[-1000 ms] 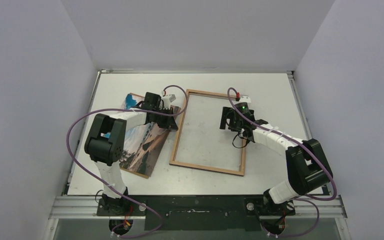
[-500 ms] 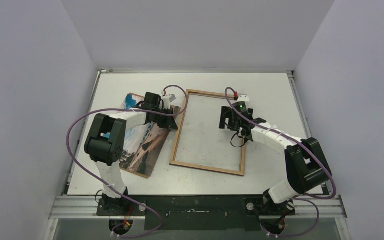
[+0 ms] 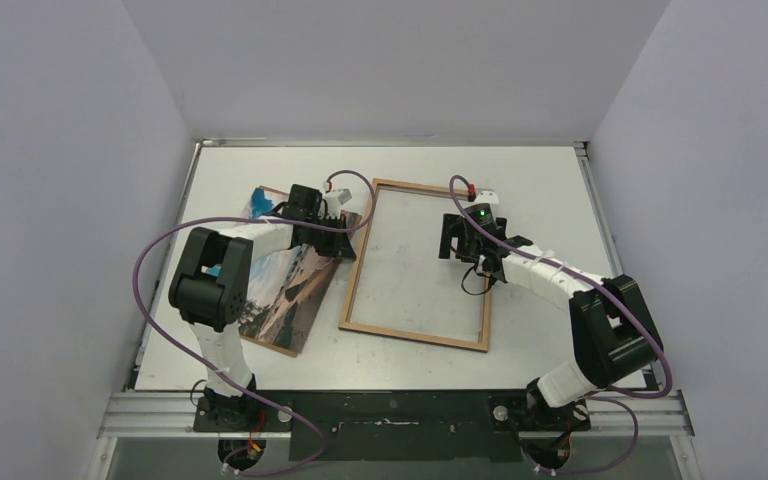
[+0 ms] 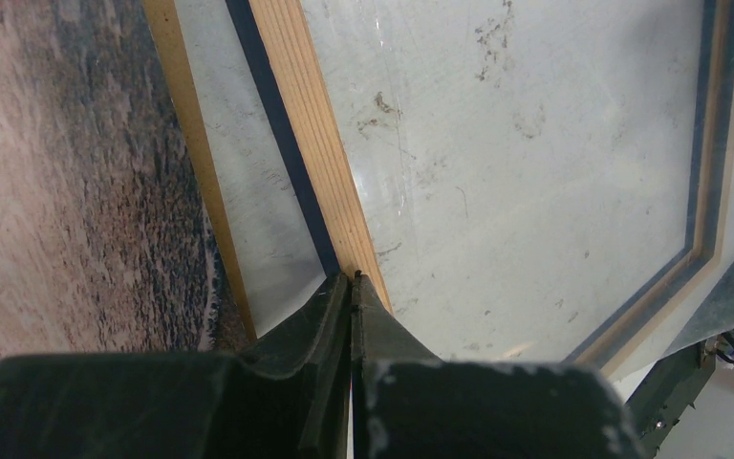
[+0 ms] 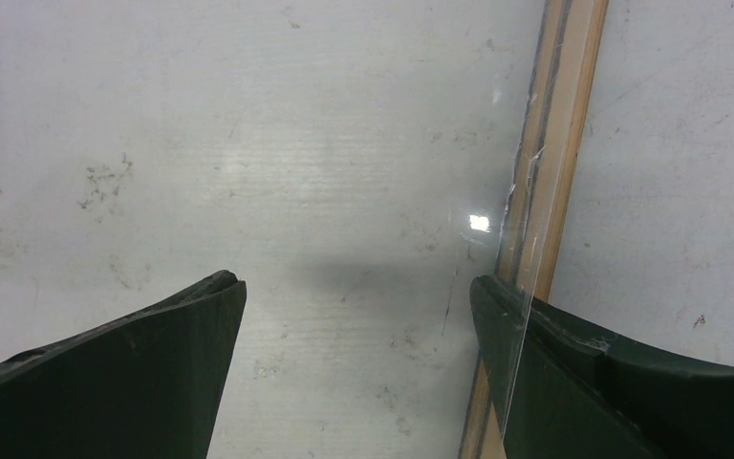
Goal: Put the photo into the frame
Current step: Place the photo frame item in the photo frame.
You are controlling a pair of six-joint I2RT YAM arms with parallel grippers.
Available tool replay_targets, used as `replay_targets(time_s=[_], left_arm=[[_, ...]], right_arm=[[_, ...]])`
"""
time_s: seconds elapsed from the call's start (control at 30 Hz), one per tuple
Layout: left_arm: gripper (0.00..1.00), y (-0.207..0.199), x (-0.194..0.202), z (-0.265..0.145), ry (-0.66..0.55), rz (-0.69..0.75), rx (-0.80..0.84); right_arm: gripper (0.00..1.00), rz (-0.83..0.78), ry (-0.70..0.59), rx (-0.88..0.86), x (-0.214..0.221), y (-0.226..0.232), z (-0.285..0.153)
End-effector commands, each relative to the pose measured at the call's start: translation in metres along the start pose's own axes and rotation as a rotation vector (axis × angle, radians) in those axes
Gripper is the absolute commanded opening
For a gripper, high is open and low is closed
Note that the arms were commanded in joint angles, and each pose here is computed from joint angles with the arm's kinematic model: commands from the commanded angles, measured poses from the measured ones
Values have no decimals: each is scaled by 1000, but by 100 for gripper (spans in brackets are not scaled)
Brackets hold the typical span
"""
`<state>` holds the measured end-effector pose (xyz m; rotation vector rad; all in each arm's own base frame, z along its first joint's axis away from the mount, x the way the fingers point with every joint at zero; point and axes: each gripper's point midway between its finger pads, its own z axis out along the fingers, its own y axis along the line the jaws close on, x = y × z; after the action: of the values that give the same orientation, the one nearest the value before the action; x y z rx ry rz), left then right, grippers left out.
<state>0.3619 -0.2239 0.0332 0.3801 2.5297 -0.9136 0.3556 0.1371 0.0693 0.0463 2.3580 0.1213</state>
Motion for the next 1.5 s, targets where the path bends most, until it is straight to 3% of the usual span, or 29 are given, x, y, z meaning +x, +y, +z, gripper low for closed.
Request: replay_targets(time_s=[0.0,1.47], left_arm=[[0,0,7,0,31,-13,14],[0,0,5,1,33,-17,14]], right_arm=[[90,-9,-42,-27,-19,8,-4],[90,44,-38,-35,-33,-19,-5]])
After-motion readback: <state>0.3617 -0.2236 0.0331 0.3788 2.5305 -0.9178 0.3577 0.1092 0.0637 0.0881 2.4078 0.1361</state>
